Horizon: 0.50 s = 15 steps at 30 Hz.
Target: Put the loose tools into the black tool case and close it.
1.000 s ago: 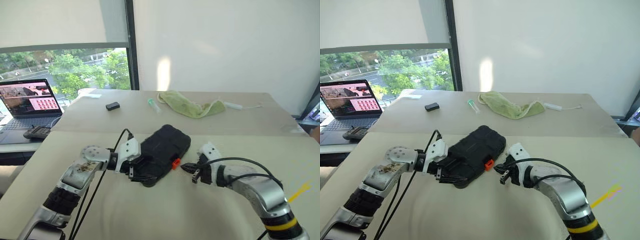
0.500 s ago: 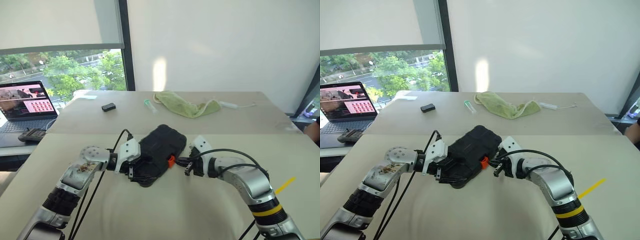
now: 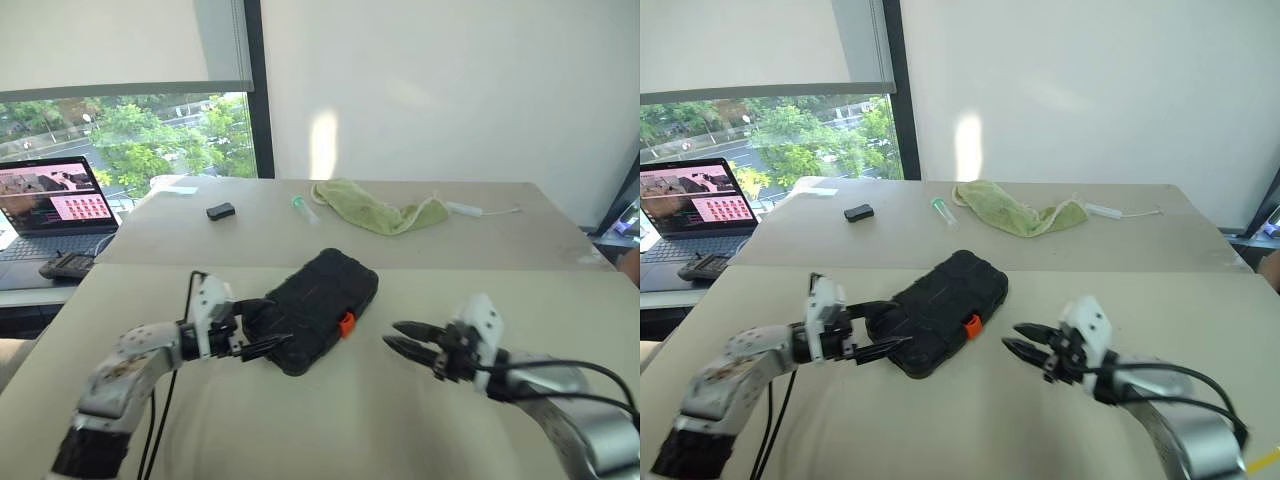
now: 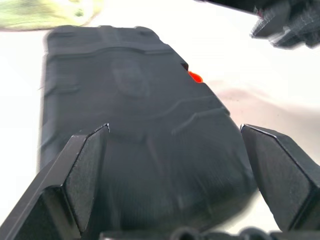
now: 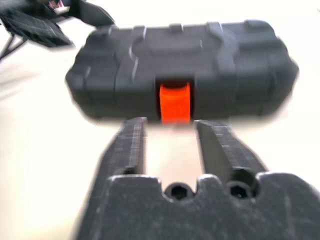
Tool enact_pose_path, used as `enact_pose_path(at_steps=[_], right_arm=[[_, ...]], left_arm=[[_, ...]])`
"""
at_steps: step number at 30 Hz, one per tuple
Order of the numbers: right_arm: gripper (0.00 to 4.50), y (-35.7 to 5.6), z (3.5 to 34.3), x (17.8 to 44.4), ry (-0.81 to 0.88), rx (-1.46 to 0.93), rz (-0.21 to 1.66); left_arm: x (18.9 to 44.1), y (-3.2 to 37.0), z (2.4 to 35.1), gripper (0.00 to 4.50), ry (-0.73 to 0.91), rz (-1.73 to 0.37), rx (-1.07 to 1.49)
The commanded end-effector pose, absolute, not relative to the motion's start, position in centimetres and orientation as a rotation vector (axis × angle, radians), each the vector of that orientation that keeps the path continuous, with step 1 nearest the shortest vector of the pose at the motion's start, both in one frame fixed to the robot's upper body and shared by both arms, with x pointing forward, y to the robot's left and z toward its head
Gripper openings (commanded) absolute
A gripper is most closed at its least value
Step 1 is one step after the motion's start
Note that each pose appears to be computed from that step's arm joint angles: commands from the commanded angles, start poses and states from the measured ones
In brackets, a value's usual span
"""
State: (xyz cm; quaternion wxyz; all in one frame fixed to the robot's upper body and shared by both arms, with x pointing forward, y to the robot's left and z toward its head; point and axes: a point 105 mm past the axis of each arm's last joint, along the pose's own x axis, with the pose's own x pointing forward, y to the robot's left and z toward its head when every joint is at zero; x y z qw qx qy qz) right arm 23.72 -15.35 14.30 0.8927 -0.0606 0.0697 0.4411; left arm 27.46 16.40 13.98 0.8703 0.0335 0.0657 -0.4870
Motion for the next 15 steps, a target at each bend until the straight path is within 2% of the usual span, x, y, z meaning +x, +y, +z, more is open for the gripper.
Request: enact_pose_path(at_steps=[1,4,9,15], right_arm=[[3.5,-16.8,16.2,21.9,0.085,-0.189,0.908],[4.45,-19.4,16.3,20.2,0.122,-0.224,0.84],[4.45,-21.1,16.2,18.8,0.158,-0.259,0.794],[4.45,-22.5,15.7,18.3,0.183,-0.28,0.759]], left_arm=[[25.8,18.1,15.0,4.5,0.125,-0.967,0.074],[23.4,20.5,13.8,4.5,0.185,-0.899,0.075],[21.0,22.0,12.4,4.5,0.259,-0.841,0.119],[20.2,22.6,11.7,4.5,0.292,-0.826,0.068]])
